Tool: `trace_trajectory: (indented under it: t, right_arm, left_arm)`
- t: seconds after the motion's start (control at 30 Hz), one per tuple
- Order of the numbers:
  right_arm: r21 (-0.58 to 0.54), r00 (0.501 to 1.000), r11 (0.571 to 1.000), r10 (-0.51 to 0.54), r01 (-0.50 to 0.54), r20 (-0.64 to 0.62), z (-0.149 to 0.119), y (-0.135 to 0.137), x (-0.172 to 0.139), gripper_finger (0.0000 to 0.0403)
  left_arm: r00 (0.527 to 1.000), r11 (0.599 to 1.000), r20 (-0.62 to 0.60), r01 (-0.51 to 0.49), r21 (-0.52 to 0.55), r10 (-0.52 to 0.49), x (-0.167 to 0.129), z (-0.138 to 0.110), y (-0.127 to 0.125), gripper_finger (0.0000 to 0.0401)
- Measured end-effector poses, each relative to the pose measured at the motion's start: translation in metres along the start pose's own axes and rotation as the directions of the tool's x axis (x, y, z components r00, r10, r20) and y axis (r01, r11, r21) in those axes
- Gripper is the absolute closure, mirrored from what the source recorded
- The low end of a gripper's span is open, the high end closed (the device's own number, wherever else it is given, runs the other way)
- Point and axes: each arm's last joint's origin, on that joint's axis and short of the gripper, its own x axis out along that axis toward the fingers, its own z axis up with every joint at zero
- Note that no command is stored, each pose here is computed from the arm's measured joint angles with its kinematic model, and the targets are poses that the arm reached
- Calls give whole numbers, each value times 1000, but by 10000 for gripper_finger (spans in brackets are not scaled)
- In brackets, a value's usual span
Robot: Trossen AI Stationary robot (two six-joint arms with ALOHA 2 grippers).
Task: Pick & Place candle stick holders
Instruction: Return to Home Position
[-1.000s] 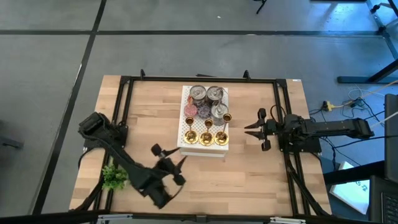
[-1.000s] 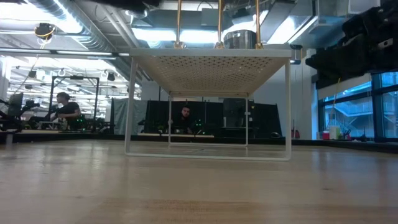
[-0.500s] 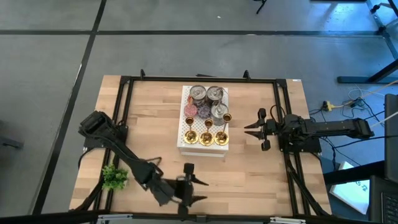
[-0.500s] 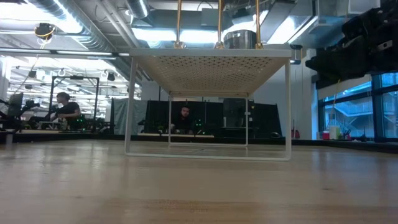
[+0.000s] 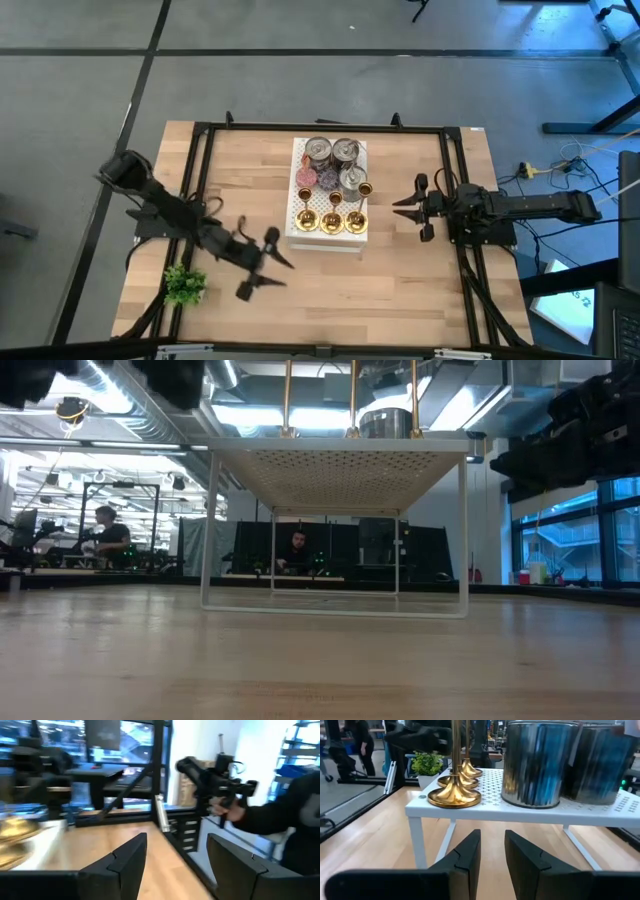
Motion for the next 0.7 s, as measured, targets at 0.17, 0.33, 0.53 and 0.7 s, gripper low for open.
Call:
trace_trajectory:
  t: [0.17,0.33,0.53,0.7]
  right_arm:
    - [22,1000,1000,-20,20,1,0,-2,0,313]
    - [21,1000,1000,-17,17,1,0,-2,0,313]
    - [22,1000,1000,-16,16,-13,-1,-2,0,314]
    - [22,1000,1000,-16,16,-19,-2,-2,0,314]
  left_arm:
    - [998,998,31,-63,24,63,-43,-2,23,198]
    - [986,991,104,-130,24,127,-83,-2,44,198]
    - [987,995,126,-99,13,96,-113,-9,59,198]
    - [992,994,61,-113,0,113,-122,-12,72,198]
